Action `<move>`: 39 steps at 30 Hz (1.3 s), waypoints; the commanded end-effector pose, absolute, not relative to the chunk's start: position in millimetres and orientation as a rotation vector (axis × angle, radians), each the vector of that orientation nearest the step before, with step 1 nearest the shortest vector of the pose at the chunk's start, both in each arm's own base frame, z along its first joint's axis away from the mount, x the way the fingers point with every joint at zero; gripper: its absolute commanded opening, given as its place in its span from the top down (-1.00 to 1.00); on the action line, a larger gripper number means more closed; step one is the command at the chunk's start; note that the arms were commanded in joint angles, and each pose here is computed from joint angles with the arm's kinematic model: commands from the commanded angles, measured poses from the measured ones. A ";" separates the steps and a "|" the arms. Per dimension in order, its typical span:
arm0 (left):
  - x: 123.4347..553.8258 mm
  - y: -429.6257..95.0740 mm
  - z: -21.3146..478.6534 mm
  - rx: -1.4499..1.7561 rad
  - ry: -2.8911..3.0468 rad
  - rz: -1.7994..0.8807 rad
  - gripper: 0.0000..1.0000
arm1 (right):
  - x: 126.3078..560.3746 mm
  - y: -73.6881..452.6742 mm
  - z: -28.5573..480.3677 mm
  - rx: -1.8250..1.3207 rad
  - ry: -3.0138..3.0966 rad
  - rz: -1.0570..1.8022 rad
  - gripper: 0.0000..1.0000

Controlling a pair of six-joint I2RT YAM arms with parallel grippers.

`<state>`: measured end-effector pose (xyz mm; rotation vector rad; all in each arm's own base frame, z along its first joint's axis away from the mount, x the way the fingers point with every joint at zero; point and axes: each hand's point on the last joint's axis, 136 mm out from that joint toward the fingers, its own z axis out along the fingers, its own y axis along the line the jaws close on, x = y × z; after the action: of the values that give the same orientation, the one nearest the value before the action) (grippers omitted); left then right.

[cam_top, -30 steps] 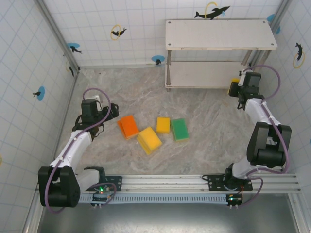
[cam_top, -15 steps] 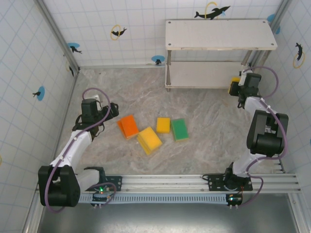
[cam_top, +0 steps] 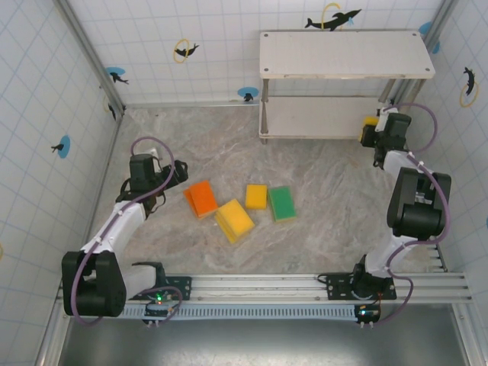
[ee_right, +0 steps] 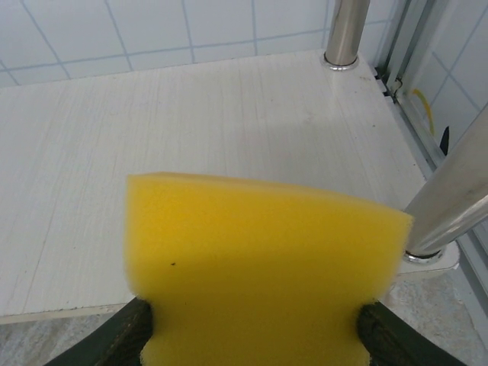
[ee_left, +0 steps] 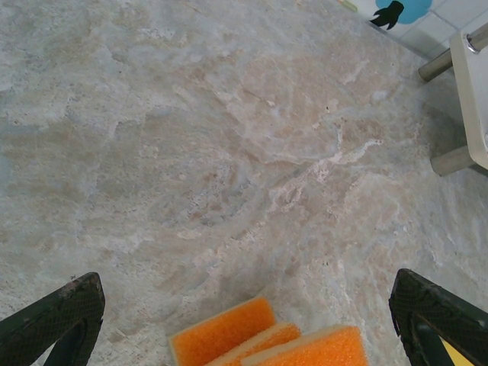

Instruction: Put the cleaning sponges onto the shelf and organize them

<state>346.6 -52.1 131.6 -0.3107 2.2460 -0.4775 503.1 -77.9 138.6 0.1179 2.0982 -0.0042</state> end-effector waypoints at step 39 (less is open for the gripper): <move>379.9 -66.8 146.2 -0.218 2.188 -0.542 -0.95 | 548.8 -83.9 156.7 0.023 1.977 -0.008 -0.12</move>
<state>373.7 -61.3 138.2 -0.2666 2.2164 -0.5282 539.2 -79.0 146.0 0.0361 2.0414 0.0096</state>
